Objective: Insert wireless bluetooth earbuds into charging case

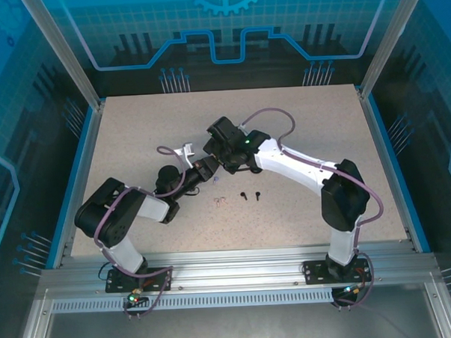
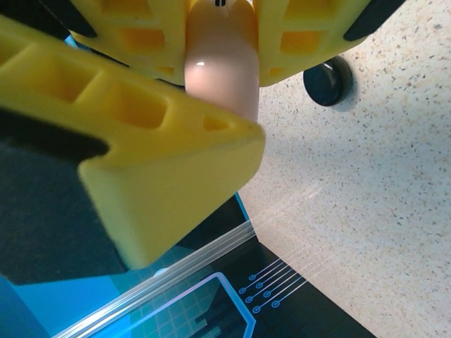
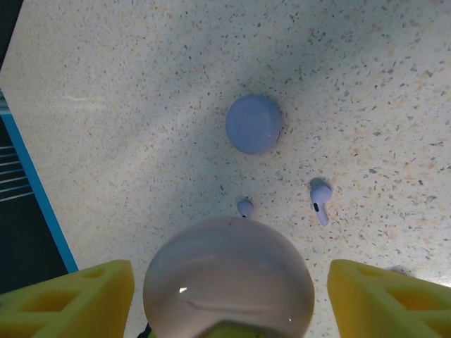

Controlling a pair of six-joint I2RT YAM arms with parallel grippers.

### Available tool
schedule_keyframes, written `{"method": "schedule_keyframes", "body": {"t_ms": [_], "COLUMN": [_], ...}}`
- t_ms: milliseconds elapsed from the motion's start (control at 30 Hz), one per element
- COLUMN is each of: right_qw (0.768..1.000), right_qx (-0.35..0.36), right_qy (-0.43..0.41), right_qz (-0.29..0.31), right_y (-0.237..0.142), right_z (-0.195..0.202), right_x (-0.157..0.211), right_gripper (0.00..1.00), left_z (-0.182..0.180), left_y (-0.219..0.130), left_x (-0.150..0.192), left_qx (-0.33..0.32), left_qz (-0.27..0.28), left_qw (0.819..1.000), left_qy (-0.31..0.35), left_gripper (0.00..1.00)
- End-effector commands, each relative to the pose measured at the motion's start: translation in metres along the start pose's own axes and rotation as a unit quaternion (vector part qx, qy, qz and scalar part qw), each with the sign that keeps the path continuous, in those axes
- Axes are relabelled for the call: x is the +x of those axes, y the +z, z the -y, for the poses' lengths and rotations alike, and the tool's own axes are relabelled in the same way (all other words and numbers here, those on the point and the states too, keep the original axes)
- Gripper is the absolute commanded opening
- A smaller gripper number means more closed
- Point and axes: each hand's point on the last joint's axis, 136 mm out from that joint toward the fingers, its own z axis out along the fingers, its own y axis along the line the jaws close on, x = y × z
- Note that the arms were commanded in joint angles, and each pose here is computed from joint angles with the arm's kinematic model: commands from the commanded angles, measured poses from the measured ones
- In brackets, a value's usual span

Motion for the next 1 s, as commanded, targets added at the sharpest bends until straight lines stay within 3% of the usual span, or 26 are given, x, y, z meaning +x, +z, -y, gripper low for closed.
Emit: {"method": "schedule_keyframes", "body": {"t_ms": [0,233,533,767,967], "right_qw": [0.998,0.995,0.984,0.954,0.909], "right_qx": [-0.041,-0.055,-0.052,-0.12,-0.233], "right_qy": [0.005,-0.033,-0.146,-0.245,-0.324], "right_qz": [0.038,0.073,0.09,0.124,0.121], "right_y": [-0.036,-0.067,-0.084,-0.106,-0.129], "right_z": [-0.017,-0.017,0.009,0.019,0.003], "right_x": [-0.024,-0.052,-0.066,-0.083,-0.081], "right_gripper": [0.79,0.82,0.84,0.85,0.85], "left_z": [0.016,0.017,0.029,0.054,0.071], "left_y": [0.003,-0.004,-0.005,-0.01,-0.014], "left_x": [-0.009,-0.005,0.001,-0.005,-0.012], "left_qx": [0.026,0.027,0.017,0.004,0.01], "left_qz": [0.018,0.011,-0.033,-0.082,-0.12], "left_qw": [0.999,1.0,0.999,0.994,0.988], "left_qy": [0.016,0.012,0.025,0.07,0.096], "left_gripper": [0.03,0.01,0.0,0.0,0.0]}}
